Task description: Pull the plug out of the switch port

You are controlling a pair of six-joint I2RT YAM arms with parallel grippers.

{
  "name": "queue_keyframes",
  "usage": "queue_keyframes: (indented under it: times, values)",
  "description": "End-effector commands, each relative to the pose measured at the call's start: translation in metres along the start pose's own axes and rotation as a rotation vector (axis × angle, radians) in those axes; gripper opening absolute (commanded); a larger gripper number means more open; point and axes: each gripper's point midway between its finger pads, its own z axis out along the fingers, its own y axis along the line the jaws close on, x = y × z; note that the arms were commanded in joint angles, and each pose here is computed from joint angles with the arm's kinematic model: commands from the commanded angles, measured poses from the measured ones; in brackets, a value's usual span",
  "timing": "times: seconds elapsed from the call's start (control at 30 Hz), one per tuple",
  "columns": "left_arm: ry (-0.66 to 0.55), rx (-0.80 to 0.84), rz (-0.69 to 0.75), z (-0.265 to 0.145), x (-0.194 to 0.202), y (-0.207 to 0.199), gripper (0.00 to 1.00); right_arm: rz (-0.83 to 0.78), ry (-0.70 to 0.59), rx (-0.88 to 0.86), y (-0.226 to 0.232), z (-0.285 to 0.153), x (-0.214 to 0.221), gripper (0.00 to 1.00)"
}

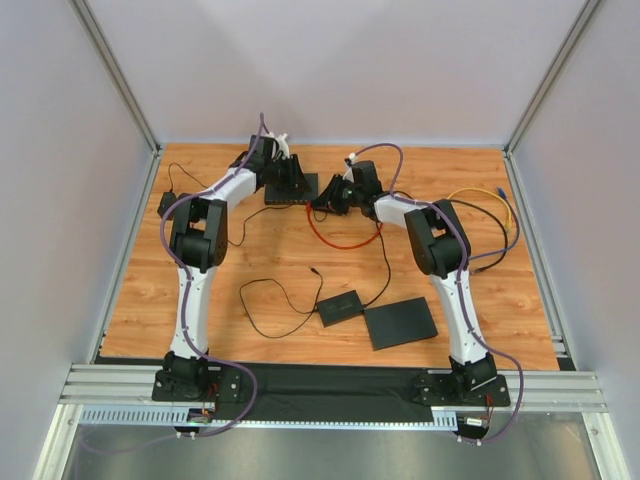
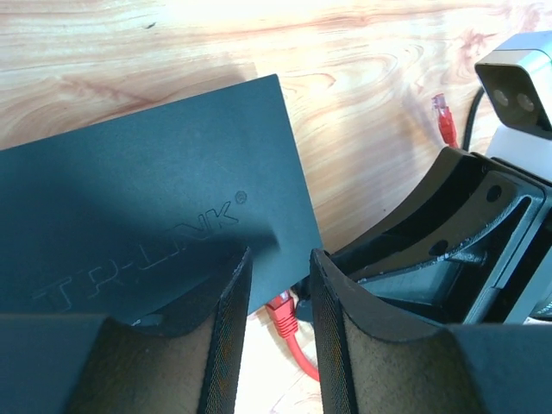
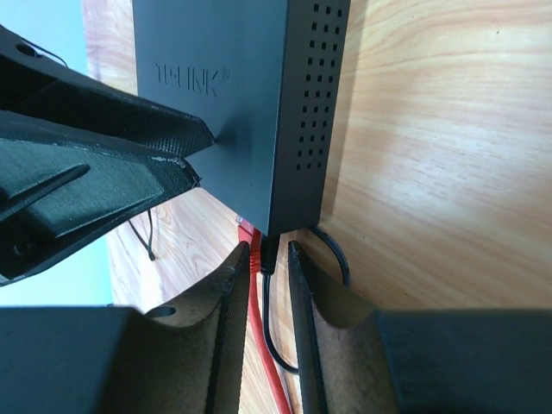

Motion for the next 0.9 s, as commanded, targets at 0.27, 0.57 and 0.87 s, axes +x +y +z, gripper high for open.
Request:
queue_keyframes:
  times: [0.27,0.57,0.87]
  values:
    - [0.044,-0.141,0.09,-0.007,0.007,0.009,0.43,0.061,-0.047,0.025,-0.012,0.014,-0.008,0.18]
    - [-0.104,-0.356,0.428,-0.052,-0.026,0.01,0.48,0.091,-0.028,-0.009,-0.012,0.011,-0.008,0.18]
    - [-0.046,-0.462,0.623,-0.051,-0.016,0.02,0.5,0.146,-0.03,-0.067,-0.012,0.004,-0.013,0.22]
